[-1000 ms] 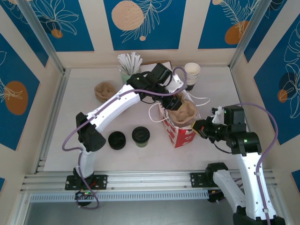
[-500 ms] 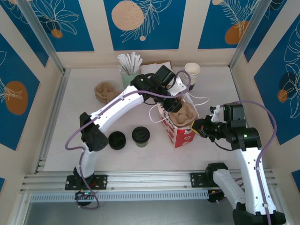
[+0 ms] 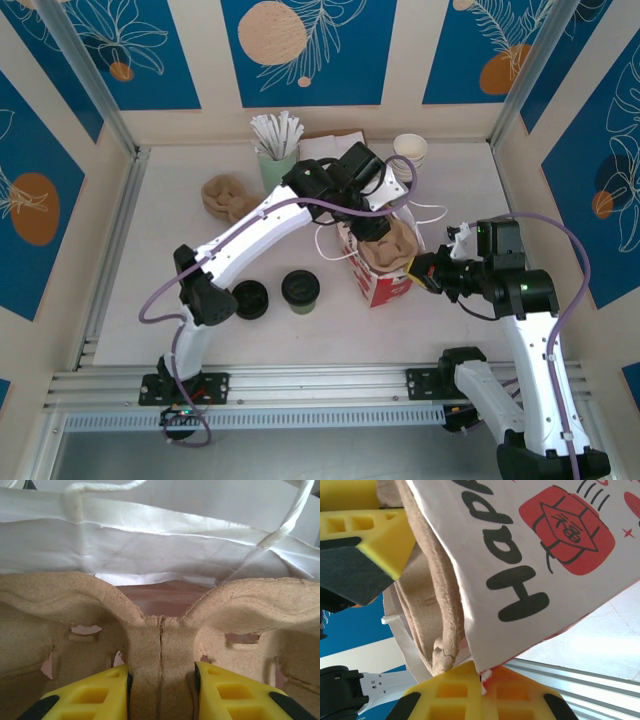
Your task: Pack the takeout coffee
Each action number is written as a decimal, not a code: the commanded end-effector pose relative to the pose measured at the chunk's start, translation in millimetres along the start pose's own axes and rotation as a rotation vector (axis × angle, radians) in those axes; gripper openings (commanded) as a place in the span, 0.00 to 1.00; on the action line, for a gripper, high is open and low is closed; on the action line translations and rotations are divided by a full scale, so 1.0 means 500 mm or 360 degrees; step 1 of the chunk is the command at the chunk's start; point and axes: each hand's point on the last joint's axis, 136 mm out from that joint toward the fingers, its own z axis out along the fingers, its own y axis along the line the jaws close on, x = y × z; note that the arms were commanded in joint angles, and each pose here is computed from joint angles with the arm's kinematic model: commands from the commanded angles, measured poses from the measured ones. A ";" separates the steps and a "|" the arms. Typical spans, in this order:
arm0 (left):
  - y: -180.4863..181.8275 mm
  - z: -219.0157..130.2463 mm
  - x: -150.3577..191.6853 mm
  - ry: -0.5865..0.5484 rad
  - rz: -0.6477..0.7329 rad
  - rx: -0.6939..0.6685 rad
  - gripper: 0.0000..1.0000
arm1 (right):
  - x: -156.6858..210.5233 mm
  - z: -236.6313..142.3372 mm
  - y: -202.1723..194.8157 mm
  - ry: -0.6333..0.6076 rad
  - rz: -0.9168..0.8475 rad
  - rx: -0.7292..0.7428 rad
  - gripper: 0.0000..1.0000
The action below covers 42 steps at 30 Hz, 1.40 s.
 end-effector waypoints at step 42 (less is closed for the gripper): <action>-0.012 0.169 0.086 0.0277 0.0134 0.0047 0.32 | 0.000 0.003 0.011 0.0029 -0.0059 -0.0022 0.00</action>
